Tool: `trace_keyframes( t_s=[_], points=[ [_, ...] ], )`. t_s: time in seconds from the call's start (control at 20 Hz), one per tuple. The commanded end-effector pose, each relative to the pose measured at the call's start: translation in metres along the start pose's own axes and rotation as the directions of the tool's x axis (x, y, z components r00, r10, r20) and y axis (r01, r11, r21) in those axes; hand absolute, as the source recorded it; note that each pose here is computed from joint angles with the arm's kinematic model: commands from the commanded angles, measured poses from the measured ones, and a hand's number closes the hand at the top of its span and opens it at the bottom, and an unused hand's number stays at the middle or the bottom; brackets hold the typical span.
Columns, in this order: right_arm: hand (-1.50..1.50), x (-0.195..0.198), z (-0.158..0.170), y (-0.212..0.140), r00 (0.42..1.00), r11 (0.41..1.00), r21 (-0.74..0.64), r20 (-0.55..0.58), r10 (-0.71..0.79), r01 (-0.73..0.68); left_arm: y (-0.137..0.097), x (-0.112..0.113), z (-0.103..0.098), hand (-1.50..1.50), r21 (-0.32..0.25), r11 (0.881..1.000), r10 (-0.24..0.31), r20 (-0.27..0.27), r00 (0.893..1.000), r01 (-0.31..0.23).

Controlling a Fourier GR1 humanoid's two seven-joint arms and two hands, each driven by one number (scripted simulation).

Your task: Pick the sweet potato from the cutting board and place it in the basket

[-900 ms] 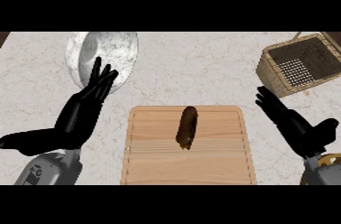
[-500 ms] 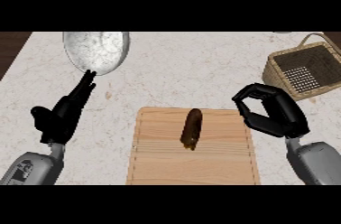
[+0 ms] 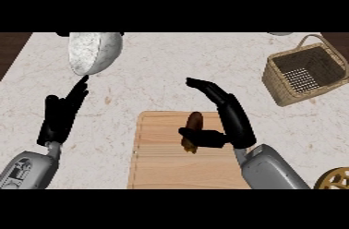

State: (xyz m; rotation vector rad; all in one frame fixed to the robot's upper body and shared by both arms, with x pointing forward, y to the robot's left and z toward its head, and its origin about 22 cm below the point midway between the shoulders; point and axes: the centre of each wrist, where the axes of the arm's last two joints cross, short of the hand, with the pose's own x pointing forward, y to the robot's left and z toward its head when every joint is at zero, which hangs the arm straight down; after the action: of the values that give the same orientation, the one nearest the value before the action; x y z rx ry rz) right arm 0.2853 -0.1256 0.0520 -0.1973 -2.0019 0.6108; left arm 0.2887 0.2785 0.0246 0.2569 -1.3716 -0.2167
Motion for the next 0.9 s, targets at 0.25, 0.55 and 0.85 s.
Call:
trace_keyframes(
  t_s=[0.25,0.55,0.85],
  points=[
    [-1.5,0.002,-0.02,-0.031,0.747,0.759,0.322,-0.189,0.637,-0.566,0.011,-0.007,0.0,0.0,0.035,0.999,-0.013,-0.05,0.999,0.015],
    [-1.5,0.069,-0.039,-0.012,0.68,0.62,0.629,-0.191,0.708,-0.469,0.011,0.003,-0.005,0.0,0.033,0.999,-0.014,-0.042,0.999,0.015],
    [-1.5,0.147,-0.052,-0.011,0.646,0.601,0.7,-0.26,0.717,-0.385,0.0,0.0,-0.002,0.0,0.011,1.0,0.009,-0.033,0.999,-0.008]
  ],
)
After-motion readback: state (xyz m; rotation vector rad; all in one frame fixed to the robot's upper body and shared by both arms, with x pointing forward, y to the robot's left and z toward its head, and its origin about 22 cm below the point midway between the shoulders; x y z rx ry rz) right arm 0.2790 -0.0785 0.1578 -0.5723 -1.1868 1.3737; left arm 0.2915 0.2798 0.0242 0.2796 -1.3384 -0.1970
